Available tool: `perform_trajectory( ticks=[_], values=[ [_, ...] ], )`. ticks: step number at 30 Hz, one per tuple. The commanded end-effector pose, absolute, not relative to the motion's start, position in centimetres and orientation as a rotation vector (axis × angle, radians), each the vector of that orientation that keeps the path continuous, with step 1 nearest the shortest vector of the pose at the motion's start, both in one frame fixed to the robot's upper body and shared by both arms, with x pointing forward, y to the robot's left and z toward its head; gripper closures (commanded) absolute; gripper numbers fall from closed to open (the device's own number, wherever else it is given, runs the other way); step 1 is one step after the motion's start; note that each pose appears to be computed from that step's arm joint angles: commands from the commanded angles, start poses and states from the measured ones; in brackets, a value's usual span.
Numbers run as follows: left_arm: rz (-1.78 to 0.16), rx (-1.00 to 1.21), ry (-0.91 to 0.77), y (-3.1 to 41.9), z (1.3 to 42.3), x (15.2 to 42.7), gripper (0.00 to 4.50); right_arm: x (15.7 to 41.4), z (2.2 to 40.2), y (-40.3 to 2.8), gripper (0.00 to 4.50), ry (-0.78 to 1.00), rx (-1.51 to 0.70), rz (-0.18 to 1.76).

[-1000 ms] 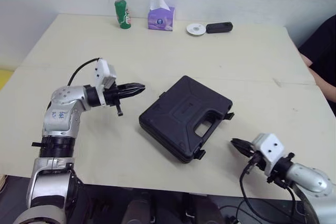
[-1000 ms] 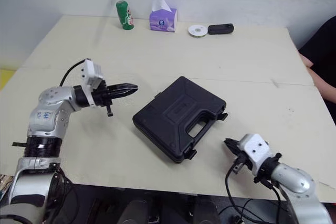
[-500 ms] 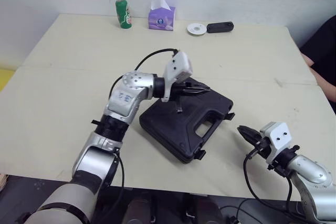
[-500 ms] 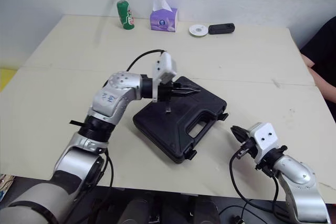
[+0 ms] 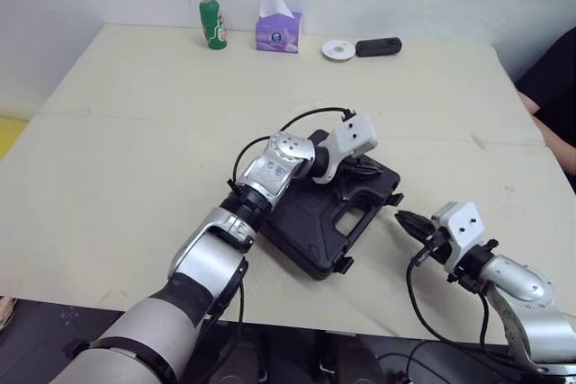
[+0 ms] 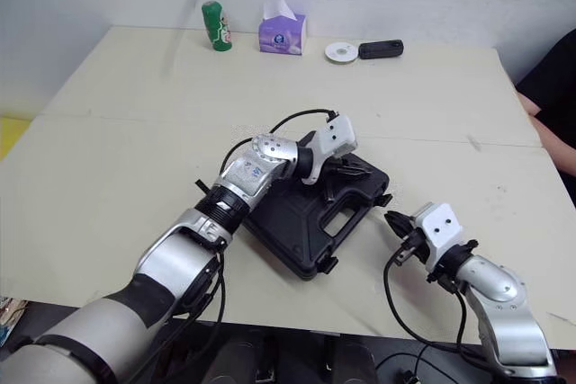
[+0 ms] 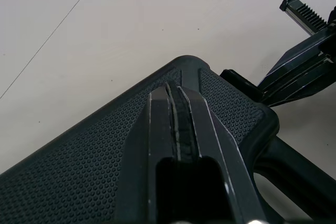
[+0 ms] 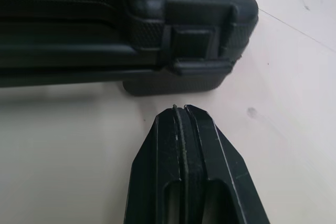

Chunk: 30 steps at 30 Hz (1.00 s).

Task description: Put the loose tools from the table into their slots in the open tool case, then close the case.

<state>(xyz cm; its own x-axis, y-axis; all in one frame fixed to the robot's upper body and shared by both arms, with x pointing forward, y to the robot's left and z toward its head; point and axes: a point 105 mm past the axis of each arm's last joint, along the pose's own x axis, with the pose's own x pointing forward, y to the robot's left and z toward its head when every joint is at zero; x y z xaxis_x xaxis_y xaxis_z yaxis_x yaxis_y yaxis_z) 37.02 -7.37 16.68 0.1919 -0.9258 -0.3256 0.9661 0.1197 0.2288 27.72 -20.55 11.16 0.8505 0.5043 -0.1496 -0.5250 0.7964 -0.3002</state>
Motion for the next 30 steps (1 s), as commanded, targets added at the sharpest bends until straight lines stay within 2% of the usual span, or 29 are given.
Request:
perform_trajectory(
  ticks=[1,12,30],
  values=[
    [-1.402,0.515,0.271,-6.8,12.2,36.4,4.49,27.8,12.6,-20.3,4.46,0.007,-0.352,0.537],
    [-1.366,0.49,0.393,-5.4,8.5,36.3,4.49,28.2,13.1,-20.0,4.46,-0.007,-0.366,0.542],
    [-1.394,0.488,0.426,-5.3,7.4,35.4,4.49,29.7,13.3,-18.5,4.46,-0.043,-0.371,0.579]
  ],
)
